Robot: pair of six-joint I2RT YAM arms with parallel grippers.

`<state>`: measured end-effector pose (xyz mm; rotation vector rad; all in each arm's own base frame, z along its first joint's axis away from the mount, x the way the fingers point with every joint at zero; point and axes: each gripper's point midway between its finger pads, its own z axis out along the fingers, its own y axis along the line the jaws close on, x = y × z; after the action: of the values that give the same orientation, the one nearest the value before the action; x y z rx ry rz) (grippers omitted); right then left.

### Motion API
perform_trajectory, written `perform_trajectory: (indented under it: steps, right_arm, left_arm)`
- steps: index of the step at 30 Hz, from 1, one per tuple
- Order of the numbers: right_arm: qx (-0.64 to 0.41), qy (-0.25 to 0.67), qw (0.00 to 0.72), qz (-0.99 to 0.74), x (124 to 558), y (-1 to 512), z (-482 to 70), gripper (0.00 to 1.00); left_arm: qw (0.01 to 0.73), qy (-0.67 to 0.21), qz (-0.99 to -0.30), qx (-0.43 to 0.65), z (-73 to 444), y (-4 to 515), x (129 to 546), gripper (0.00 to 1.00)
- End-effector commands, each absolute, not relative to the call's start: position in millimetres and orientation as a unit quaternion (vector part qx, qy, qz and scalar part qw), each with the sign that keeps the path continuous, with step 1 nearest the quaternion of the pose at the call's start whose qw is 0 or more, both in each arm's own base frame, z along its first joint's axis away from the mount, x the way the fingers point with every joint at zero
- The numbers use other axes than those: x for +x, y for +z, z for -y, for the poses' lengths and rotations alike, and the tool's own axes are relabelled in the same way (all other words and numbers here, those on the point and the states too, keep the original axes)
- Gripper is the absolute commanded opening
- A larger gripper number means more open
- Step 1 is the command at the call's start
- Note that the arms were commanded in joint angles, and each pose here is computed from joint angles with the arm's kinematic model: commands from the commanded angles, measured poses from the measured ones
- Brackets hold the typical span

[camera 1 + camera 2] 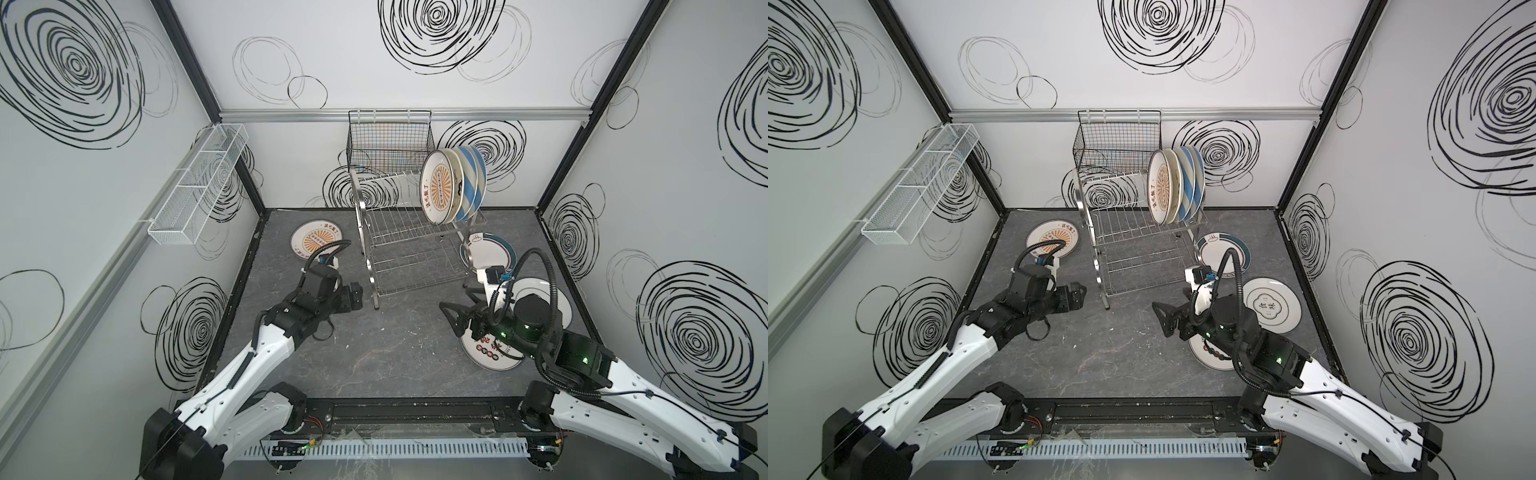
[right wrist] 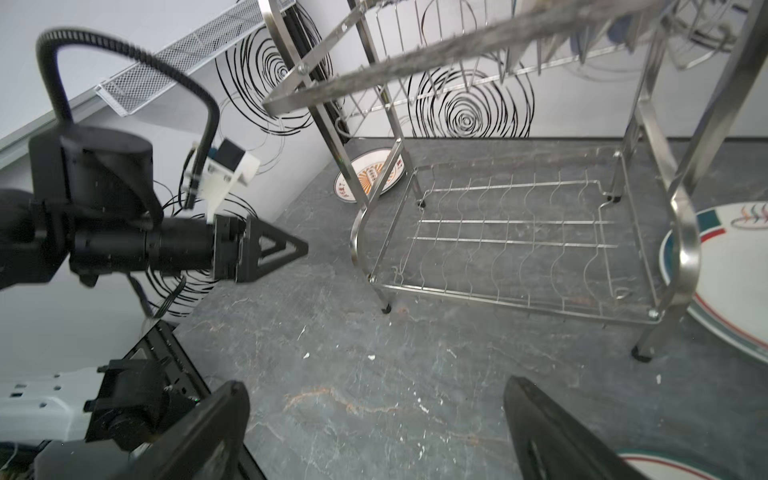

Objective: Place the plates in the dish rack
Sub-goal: 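Lower the right gripper toward the red-lettered plate while the left gripper moves forward, then lower the left gripper onto the sunburst plate lying on the table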

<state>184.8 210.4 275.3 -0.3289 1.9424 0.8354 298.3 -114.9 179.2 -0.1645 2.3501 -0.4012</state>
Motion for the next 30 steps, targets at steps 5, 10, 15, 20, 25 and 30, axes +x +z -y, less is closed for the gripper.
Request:
perform_trajectory:
  steps: [5,10,15,20,25,30]
  right_arm:
    - [-0.094,0.444,0.435,-0.778,163.7,258.9,-218.4,1.00]
    - [-0.063,0.432,0.436,-0.787,162.0,243.1,-201.0,1.00]
    - [-0.054,0.427,0.439,-0.789,158.6,240.5,-190.5,1.00]
    - [-0.053,0.420,0.436,-0.794,159.1,236.5,-188.9,1.00]
    - [-0.062,0.431,0.427,-0.793,158.1,235.7,-197.5,1.00]
    - [-0.075,0.423,0.412,-0.804,157.9,228.7,-204.4,1.00]
  left_arm:
    - [0.405,-0.149,-0.897,-0.097,85.1,226.5,360.2,0.96]
    - [0.407,-0.133,-0.895,-0.123,69.0,226.8,398.7,0.96]
    - [0.401,-0.122,-0.896,-0.149,56.1,204.3,430.4,0.96]
    - [0.399,-0.068,-0.899,-0.167,33.1,195.6,457.5,0.96]
    - [0.407,-0.058,-0.896,-0.170,18.1,188.0,486.7,0.96]
    - [0.379,-0.049,-0.909,-0.170,12.5,167.1,509.7,0.96]
